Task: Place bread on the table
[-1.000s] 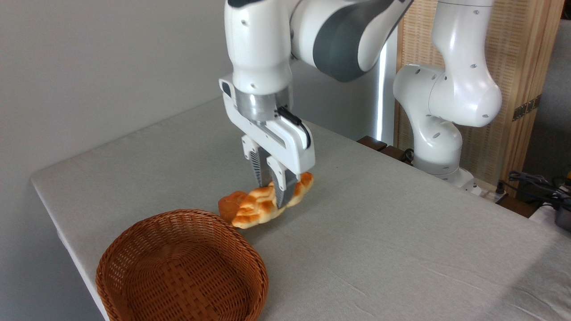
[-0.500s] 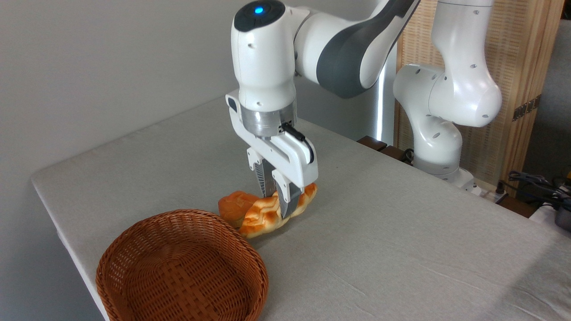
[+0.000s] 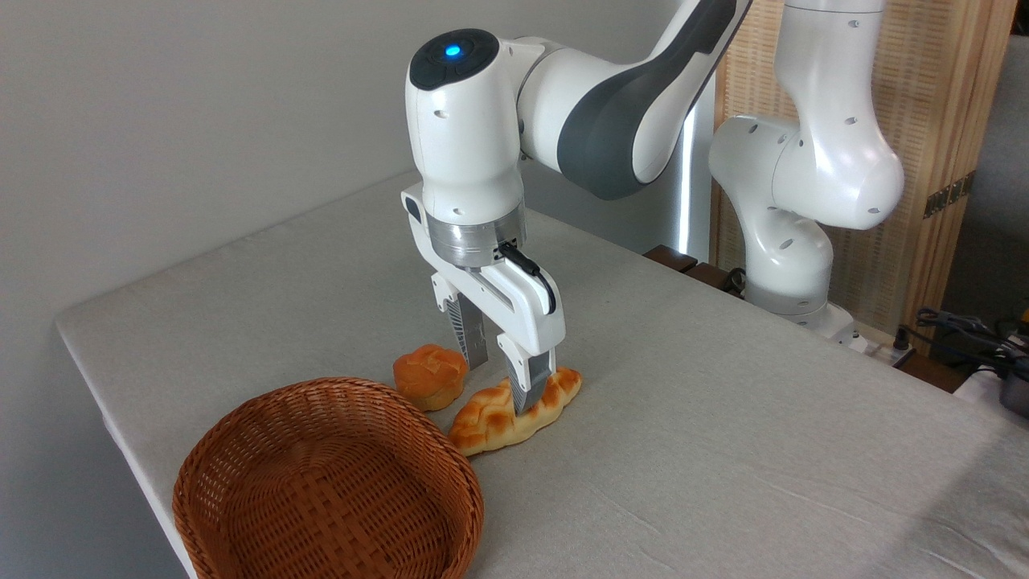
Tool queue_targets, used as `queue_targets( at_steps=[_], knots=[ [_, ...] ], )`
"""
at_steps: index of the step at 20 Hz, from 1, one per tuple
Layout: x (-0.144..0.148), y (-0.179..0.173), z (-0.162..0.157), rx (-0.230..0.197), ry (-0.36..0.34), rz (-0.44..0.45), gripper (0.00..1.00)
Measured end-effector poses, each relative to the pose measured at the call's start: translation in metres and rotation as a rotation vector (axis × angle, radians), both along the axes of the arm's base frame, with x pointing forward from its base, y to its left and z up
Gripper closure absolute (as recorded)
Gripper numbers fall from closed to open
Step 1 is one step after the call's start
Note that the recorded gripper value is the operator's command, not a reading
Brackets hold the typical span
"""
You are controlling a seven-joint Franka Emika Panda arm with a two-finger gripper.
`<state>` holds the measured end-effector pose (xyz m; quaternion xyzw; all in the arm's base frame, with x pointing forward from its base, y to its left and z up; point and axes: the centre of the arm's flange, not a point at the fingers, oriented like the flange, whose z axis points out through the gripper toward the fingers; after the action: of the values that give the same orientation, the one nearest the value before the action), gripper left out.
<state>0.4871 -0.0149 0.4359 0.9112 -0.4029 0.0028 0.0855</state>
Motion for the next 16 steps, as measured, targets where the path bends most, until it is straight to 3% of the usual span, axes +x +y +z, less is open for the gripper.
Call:
queue_targets(
  at_steps=[4, 11, 16],
  knots=[
    [0.002, 0.000, 0.005, 0.003, -0.020, -0.001, 0.00],
    [0.029, 0.007, 0.070, 0.025, -0.222, 0.017, 0.00],
    [0.061, -0.002, 0.087, 0.016, -0.240, 0.164, 0.00]
  ],
)
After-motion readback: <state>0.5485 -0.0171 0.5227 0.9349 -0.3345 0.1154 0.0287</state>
